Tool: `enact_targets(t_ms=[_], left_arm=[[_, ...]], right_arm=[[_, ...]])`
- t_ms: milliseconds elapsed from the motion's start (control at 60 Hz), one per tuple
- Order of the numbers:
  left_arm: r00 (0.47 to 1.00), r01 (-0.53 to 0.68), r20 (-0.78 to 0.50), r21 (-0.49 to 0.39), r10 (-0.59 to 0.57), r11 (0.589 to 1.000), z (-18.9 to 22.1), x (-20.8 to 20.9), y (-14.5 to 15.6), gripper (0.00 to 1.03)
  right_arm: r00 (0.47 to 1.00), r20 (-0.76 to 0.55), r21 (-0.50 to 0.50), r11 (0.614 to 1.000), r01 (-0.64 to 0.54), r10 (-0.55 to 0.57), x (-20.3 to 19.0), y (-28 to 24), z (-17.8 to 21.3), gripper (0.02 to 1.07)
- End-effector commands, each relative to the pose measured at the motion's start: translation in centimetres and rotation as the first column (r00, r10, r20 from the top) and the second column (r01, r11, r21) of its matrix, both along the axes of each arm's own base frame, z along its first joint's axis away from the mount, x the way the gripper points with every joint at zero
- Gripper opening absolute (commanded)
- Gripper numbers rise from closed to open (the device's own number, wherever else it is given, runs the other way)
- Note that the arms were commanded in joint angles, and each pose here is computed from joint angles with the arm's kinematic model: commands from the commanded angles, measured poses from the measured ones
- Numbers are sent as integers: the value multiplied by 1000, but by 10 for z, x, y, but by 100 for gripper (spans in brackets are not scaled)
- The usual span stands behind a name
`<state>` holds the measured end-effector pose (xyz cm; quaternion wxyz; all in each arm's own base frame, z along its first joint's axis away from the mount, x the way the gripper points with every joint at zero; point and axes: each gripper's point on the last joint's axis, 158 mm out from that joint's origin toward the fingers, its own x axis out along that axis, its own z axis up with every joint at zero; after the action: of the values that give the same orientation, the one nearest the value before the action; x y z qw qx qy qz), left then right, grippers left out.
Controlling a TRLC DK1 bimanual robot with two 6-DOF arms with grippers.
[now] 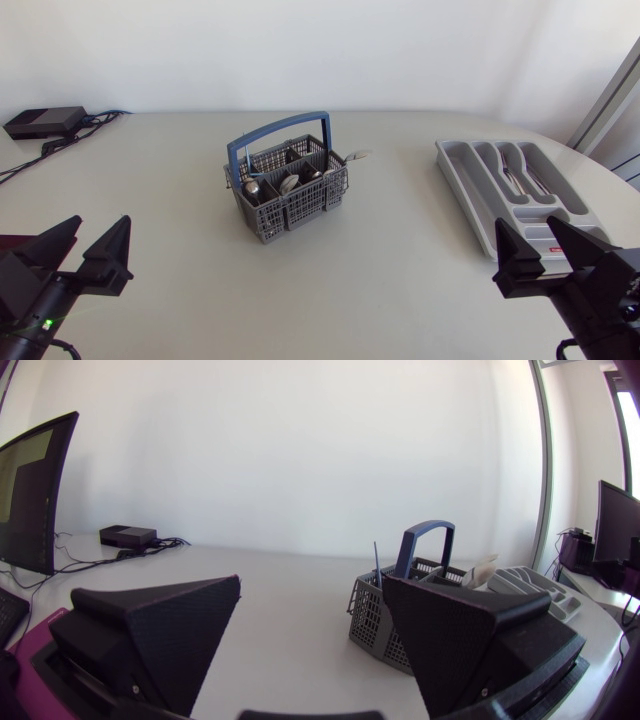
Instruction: Sort the cutlery from the basket into the organizer compartments.
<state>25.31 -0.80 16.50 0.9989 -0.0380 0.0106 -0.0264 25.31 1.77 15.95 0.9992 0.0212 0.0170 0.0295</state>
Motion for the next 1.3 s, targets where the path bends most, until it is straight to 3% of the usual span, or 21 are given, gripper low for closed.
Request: enact_targets(t_ms=[0, 183, 400, 567, 717, 783, 850, 933, 1067, 1183, 1283], left_arm=[[998, -32, 52, -48, 34, 998, 22, -3, 8, 99], [997, -39, 66, -41, 42, 998, 55, -2, 10, 96], [999, -14, -38, -64, 12, 998, 70, 23, 3, 96], [974, 10, -225, -33, -17, 999, 64, 53, -16, 91], [903, 92, -423, 40, -67, 995, 49, 79, -43, 92], [864, 183, -493, 116, -103, 976, 39, 88, -62, 92], [818, 309, -560, 232, -133, 922, 21, 98, -80, 92], [778, 339, -613, 225, -137, 914, 5, 111, -89, 92], [712, 447, -655, 147, -251, 882, -10, 120, -118, 92], [709, 470, -638, 110, -300, 876, -15, 137, -127, 91], [718, 493, -610, 105, -335, 864, -11, 145, -133, 84]], right_arm=[[1000, 0, 4, 1000, 1, -1, 0, 1, -1, 103], [1000, 9, -14, 1000, 7, -6, 0, -1, 22, 103], [1000, -29, -17, 1000, 6, -7, 12, 1, 38, 103], [983, -182, -36, 999, -14, 7, 40, 8, 30, 103], [954, -299, -45, 999, -19, 5, 60, 11, 20, 103], [933, -360, -65, 997, -41, 15, 63, 16, 13, 103], [901, -431, -101, 991, -92, 40, 64, 26, 4, 103], [864, -500, -148, 976, -157, 63, 64, 35, -7, 103], [803, -575, -147, 946, -288, 155, 58, 55, -20, 103], [734, -657, -156, 921, -356, 173, 54, 60, -37, 103], [721, -668, -149, 917, -369, 181, 54, 63, -40, 103]])
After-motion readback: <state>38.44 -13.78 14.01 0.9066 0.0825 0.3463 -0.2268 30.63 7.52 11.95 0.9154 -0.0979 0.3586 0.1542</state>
